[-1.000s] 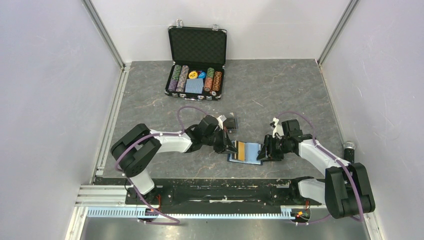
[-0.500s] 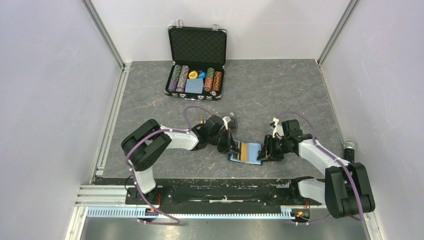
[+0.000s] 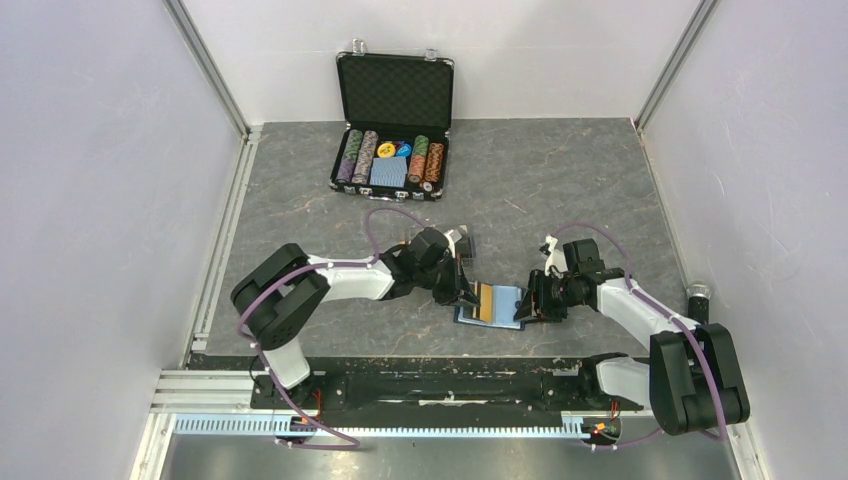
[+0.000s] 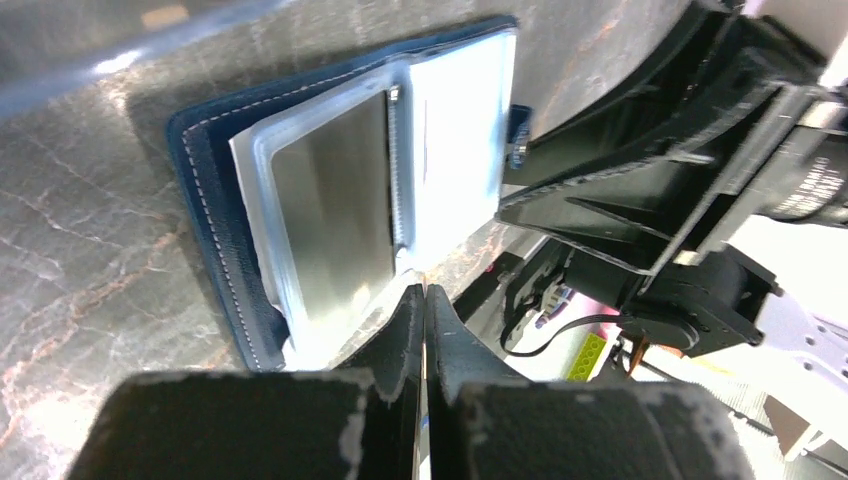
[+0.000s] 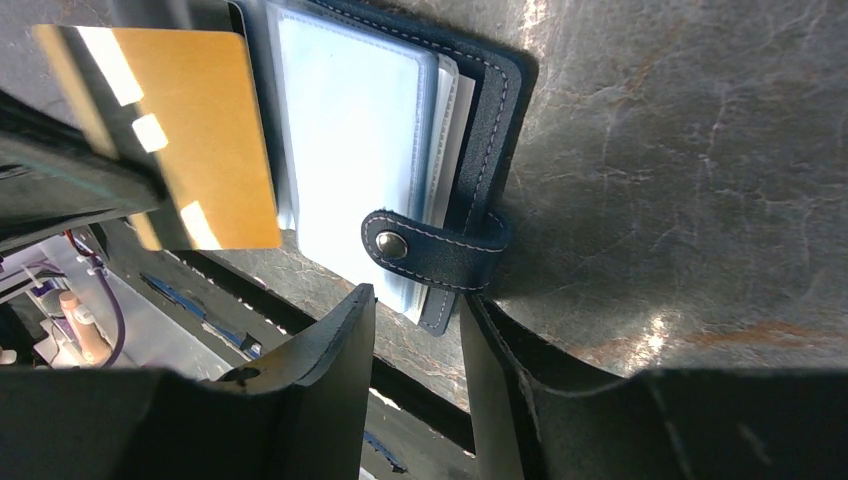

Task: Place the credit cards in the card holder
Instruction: Insert the credit card into the card holder.

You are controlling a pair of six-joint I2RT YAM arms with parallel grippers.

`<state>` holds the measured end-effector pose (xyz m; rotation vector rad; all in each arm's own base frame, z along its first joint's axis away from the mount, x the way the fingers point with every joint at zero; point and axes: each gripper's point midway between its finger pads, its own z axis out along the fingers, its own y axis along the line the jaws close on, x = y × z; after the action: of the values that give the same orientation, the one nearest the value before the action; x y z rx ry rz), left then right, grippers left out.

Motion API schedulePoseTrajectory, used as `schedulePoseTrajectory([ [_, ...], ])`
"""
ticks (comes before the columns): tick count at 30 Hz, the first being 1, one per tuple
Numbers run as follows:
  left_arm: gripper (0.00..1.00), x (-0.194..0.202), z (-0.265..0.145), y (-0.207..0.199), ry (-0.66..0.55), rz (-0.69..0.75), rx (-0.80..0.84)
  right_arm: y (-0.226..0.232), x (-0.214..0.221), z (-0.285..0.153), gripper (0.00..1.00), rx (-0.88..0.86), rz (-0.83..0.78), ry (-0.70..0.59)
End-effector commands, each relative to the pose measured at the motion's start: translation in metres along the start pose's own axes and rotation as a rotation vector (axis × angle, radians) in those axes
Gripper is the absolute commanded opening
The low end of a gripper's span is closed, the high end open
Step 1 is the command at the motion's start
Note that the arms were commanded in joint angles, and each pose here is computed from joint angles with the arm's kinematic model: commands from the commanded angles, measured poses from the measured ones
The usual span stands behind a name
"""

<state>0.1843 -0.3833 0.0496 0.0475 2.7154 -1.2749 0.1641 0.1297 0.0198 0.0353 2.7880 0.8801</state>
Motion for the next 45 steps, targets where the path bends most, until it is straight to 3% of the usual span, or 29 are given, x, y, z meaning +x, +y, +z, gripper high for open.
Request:
schedulePoseTrajectory([
  [1, 0.02, -0.016, -0.020, -0.032, -0.090, 0.100, 0.057, -0.008, 0.006, 0.004, 0.40, 0.026, -0.013, 0.015],
  [9, 0.02, -0.015, -0.019, -0.040, -0.095, 0.098, 0.117, -0.008, 0.007, 0.004, 0.40, 0.025, -0.015, 0.015],
  [23, 0.02, -0.004, 0.005, -0.010, -0.031, 0.069, 0.043, -0.009, 0.008, 0.005, 0.40, 0.026, -0.016, 0.015],
  [45, 0.02, -0.003, 0.026, -0.010, 0.006, 0.009, 0.070, -0.010, 0.012, 0.008, 0.37, 0.014, -0.012, 0.021],
])
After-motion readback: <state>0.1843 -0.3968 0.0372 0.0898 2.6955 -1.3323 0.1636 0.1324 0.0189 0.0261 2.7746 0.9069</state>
